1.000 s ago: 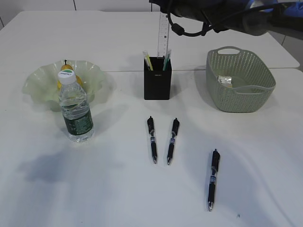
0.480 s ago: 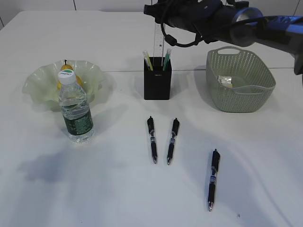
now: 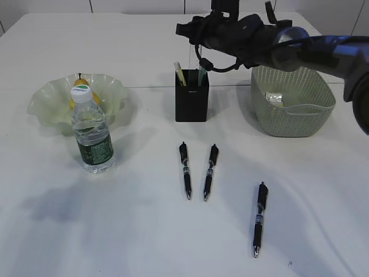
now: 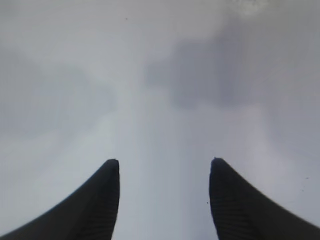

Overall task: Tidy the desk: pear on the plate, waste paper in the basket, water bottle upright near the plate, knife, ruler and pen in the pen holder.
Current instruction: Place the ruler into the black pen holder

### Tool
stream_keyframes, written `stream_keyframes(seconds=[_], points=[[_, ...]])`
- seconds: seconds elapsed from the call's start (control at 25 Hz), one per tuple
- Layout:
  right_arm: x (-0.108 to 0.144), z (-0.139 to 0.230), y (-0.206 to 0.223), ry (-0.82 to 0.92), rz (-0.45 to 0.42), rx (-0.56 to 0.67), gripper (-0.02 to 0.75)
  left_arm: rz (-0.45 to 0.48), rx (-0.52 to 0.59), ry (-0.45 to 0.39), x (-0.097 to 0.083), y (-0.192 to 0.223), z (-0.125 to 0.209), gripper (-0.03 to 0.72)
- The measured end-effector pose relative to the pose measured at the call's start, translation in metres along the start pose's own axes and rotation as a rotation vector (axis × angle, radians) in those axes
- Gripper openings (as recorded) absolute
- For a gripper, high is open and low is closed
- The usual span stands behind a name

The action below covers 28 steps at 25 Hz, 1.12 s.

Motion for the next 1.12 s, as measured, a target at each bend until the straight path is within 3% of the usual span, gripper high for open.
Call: stream_keyframes(seconds=[0.52, 0.8, 1.12], points=[[-0.004, 0.026, 0.009, -0.001, 0.009, 0.04, 0.288, 0.0, -0.003, 0.0, 0.0, 0.0, -0.001, 0.401], [-0.004, 0.025, 0.009, -0.001, 0.006, 0.041, 0.38, 0.0, -0.003, 0.001, 0.0, 0.0, -0.001, 0.401], [0.002, 0.031, 0.008, 0.0, -0.031, 0.081, 0.392, 0.0, 0.005, 0.002, 0.0, 0.0, 0.001, 0.401]])
Point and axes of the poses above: a point on each arm's last joint axis where the gripper is mounted, y pointing out along that axis toward the gripper, x along the wrist's bending axis when the last joint is at zero, z = x × y, the point moved 7 cm from there along y, pointing out along that axis toward the gripper, and after that the axes turned 1 degree about -y, right-handed, at the moved point
